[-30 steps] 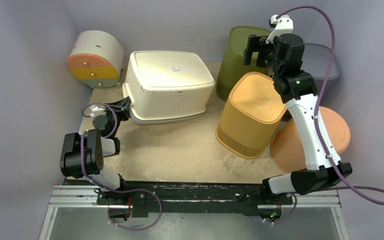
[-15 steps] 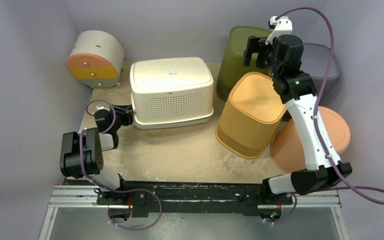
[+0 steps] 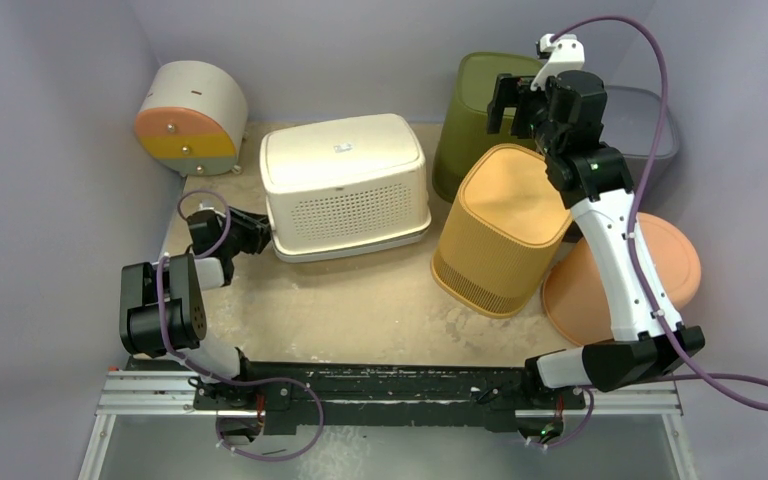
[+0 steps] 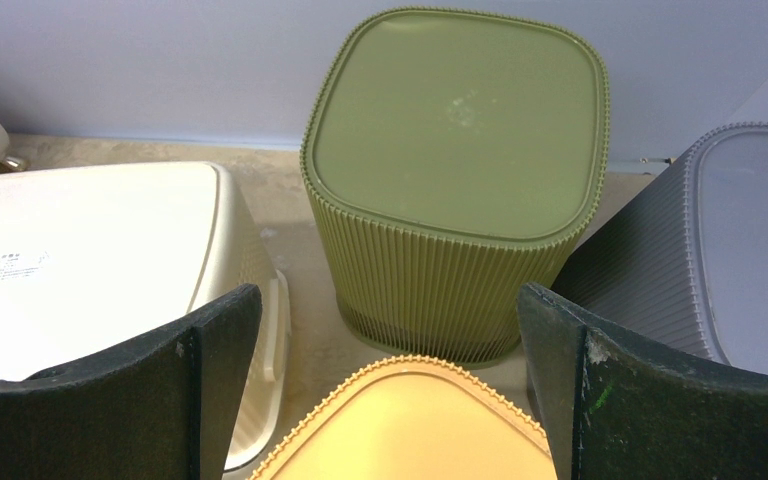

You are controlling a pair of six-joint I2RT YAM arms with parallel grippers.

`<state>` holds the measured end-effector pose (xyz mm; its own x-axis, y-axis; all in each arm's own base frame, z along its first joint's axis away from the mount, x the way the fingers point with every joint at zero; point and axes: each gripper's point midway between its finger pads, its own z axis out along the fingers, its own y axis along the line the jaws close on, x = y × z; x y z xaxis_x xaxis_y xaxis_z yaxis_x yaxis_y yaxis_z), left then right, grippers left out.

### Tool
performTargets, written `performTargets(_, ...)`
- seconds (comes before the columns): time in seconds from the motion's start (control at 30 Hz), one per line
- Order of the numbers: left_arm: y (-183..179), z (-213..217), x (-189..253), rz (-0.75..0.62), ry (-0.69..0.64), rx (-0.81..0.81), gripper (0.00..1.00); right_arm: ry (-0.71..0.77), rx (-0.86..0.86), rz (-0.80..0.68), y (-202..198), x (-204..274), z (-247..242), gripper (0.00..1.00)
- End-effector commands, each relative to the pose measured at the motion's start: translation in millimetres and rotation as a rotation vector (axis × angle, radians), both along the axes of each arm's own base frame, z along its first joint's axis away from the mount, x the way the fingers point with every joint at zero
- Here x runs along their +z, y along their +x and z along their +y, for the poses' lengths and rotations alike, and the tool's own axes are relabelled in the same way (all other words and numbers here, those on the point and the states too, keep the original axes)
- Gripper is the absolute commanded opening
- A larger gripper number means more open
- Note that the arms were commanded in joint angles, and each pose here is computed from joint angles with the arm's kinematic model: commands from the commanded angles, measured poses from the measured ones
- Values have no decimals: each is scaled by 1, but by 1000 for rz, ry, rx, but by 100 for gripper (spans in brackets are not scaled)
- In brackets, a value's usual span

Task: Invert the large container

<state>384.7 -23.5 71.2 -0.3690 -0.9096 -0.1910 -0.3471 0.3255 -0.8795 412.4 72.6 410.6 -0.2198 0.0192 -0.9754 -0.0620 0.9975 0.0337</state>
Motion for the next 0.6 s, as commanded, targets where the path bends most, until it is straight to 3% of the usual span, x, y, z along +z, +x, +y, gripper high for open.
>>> performTargets(0.0, -22, 14, -42, 154, 169, -37, 28, 29, 7, -79, -7, 25, -1, 100)
performTargets(0.4, -33, 29, -55, 243, 255, -64, 29, 30, 10, -77, -6, 24, 0, 100)
performTargets(0.5, -37, 39, -55, 287, 323, -71, 35, 30, 12, -77, -6, 25, 0, 100)
performTargets(0.57, -40, 46, -53, 312, 364, -73, 47, 27, 15, -71, -5, 23, 1, 100)
